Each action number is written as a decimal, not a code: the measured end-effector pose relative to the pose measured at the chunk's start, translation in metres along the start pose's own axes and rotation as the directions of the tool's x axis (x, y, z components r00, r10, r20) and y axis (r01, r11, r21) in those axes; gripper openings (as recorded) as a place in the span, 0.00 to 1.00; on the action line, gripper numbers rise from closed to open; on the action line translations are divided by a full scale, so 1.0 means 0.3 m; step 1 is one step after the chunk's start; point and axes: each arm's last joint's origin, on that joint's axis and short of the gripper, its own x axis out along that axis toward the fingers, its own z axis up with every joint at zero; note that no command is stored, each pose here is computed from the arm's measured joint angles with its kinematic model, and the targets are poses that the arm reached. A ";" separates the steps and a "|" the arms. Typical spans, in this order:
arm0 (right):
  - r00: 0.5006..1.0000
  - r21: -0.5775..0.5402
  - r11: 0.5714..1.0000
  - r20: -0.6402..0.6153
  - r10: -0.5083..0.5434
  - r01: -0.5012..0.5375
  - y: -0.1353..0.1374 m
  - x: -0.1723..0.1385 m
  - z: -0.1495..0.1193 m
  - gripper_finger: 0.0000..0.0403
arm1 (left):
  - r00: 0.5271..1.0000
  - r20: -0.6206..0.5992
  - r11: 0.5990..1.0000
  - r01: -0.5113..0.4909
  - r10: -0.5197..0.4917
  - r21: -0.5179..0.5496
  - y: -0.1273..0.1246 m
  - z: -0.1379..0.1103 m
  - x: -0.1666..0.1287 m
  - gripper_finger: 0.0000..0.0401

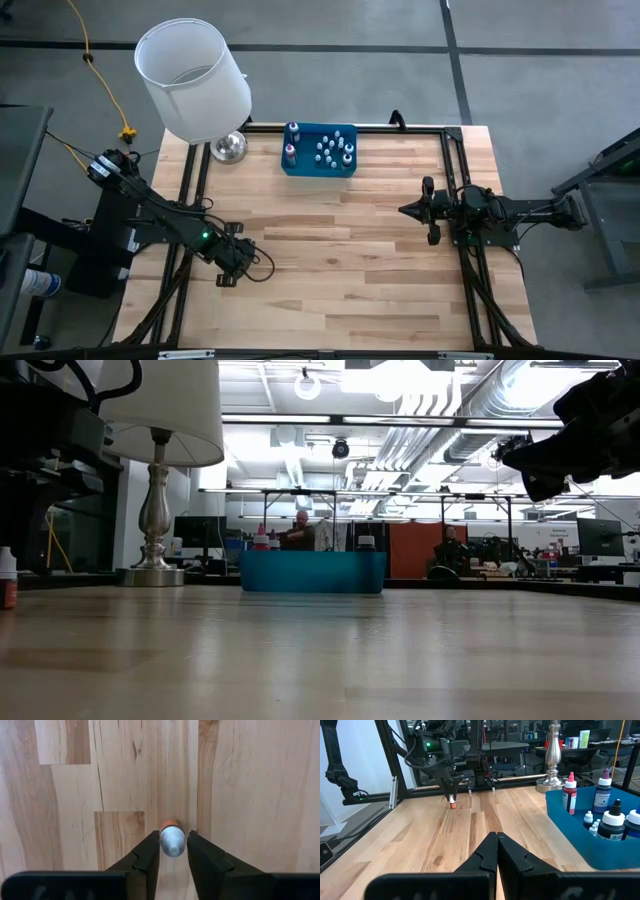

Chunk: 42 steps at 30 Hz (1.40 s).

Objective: Pick & Place food coloring
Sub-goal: Put the small orange food coloring bottle into the blue bin

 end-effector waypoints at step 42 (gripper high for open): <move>1.000 0.001 1.000 0.000 0.000 0.000 0.000 0.000 0.000 0.00 | 0.904 0.411 0.948 0.022 0.117 -0.319 0.111 0.470 -0.464 0.08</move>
